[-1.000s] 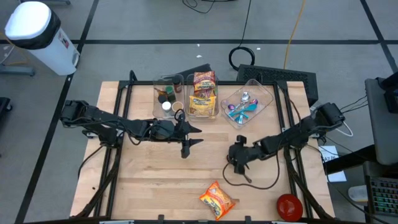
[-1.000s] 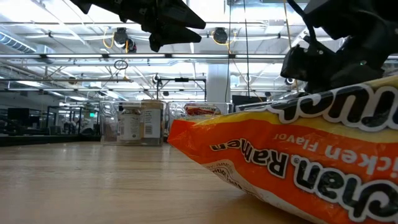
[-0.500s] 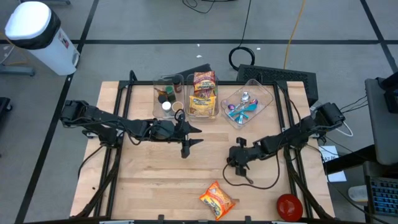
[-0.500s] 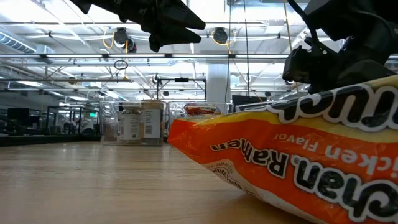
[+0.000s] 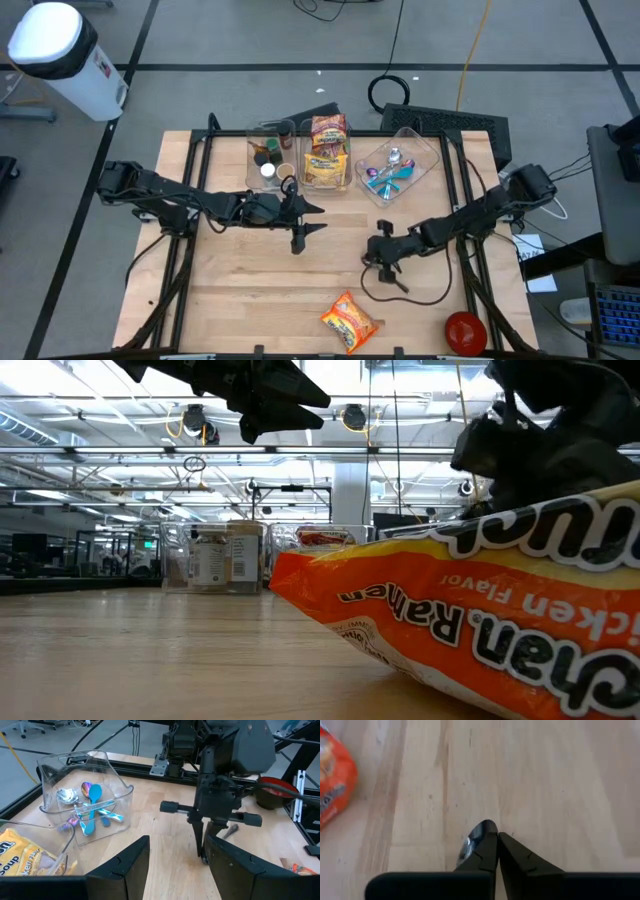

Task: Pick & Place Food Item
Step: Put the black spoon into the right transparent bin

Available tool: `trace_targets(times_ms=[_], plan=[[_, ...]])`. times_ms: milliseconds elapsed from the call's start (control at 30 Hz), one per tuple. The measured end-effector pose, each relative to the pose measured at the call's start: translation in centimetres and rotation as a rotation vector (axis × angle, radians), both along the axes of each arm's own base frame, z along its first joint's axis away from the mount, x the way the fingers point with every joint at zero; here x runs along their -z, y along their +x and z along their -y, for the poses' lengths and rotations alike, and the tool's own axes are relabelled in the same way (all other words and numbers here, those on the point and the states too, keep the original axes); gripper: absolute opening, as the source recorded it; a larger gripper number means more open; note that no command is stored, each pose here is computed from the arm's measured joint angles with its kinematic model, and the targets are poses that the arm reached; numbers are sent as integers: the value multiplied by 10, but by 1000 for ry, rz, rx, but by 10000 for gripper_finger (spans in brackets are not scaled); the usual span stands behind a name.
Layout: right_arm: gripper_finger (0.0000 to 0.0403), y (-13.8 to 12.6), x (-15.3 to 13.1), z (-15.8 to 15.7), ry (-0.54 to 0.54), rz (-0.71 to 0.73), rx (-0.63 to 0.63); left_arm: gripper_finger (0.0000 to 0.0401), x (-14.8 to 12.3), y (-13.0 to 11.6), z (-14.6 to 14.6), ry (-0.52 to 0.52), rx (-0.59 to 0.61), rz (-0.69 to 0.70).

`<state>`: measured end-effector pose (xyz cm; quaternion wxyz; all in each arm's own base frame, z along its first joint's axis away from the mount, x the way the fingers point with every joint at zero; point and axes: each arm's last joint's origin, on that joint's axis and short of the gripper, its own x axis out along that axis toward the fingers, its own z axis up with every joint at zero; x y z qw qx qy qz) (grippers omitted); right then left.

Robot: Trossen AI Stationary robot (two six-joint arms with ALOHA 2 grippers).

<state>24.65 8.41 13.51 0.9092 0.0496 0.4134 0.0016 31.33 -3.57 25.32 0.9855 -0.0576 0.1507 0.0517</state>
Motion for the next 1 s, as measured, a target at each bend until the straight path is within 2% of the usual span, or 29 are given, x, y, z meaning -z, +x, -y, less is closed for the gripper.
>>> trace_targets(times_ms=[100, 333, 500, 567, 733, 900, 1000], plan=[[1, 2, -12, 0, -23, 96, -17, 200, 0, 0, 0, 0, 0, 0], [0, -3, -63, 5, -99, 379, -43, 200, 0, 0, 0, 0, 0, 0], [0, -17, -101, 14, -204, 564, 34, 200, 0, 0, 0, 0, 0, 0], [0, -24, -115, 22, -268, 622, 122, 200, 0, 0, 0, 0, 0, 1], [0, -42, -140, 47, -454, 688, 470, 200, 0, 0, 0, 0, 0, 0], [0, -52, -156, 74, -546, 726, 676, 200, 0, 0, 0, 0, 0, 1], [0, -56, -152, 94, -577, 751, 800, 200, 0, 0, 0, 0, 0, 1]])
